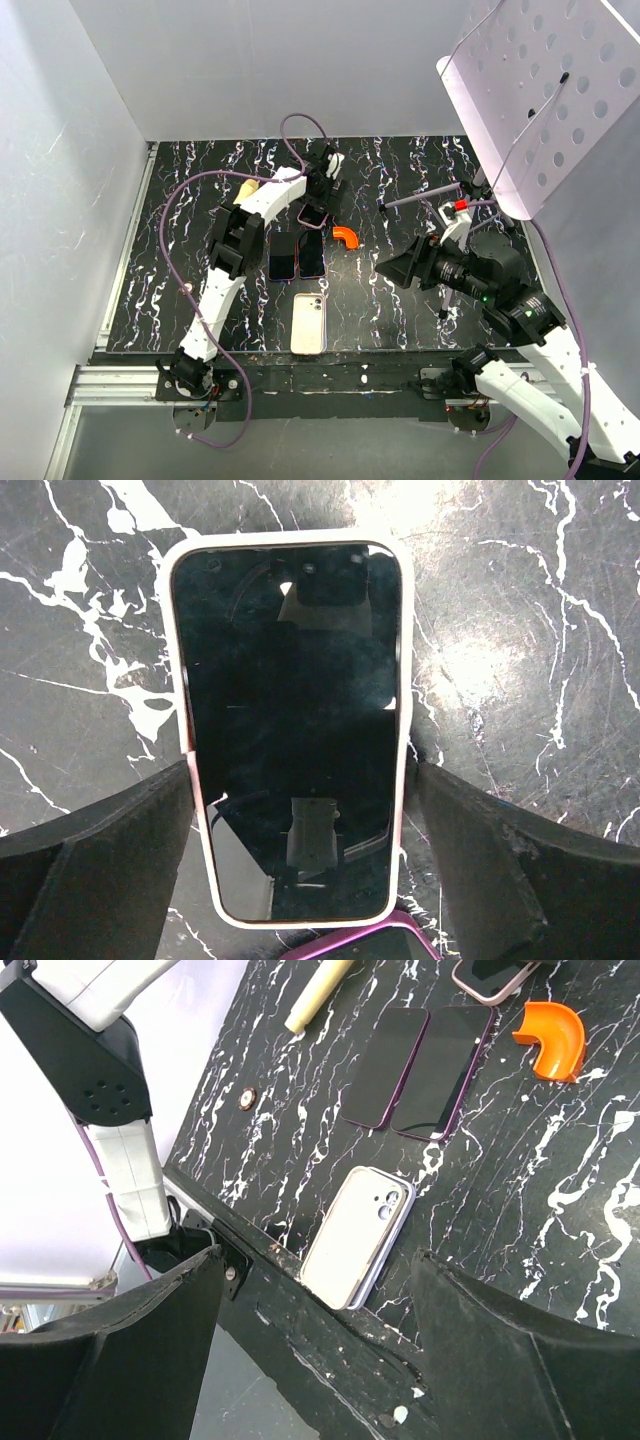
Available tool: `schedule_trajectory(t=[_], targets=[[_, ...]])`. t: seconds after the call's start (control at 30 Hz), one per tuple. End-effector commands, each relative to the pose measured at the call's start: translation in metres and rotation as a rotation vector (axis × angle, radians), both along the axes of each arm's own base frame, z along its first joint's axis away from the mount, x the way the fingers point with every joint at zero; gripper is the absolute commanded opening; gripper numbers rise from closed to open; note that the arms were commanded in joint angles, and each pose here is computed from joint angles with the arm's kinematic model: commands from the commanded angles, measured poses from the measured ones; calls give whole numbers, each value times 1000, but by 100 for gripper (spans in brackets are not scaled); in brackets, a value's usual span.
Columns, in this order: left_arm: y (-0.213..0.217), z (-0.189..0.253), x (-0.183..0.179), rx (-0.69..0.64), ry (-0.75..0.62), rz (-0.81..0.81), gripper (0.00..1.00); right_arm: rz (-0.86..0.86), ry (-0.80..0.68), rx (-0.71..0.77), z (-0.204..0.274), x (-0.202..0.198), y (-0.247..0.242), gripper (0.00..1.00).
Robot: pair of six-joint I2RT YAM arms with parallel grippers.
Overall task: Take the phone out of the phone case
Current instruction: Pick up the phone at the center of the board.
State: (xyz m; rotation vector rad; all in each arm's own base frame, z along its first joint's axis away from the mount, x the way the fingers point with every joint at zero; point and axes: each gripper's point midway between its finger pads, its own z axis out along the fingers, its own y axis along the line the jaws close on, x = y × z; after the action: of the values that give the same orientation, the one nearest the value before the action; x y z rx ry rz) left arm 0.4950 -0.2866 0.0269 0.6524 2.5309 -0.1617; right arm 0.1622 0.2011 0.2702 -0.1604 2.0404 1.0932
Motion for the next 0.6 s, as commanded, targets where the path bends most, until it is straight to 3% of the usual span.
schedule_trajectory(t=[0.0,0.13,0.2,0.3,0.4,0.57], targets=[[22,-36,-16,128,88,-15,78,-26,-17,1,8,3,-3,80],[21,-31,-17,102,66,-17,44,-33,13,-23,2,8,-2,85],[18,-12,-9,88,19,-13,31,-40,50,-49,-5,12,-1,87],[7,29,9,39,-70,-24,20,-100,123,-73,-18,20,-2,88],[-2,77,29,-15,-165,0,0,-115,165,-83,-28,24,0,89],[-6,154,33,-150,-272,104,0,-141,233,-117,-47,30,1,89]])
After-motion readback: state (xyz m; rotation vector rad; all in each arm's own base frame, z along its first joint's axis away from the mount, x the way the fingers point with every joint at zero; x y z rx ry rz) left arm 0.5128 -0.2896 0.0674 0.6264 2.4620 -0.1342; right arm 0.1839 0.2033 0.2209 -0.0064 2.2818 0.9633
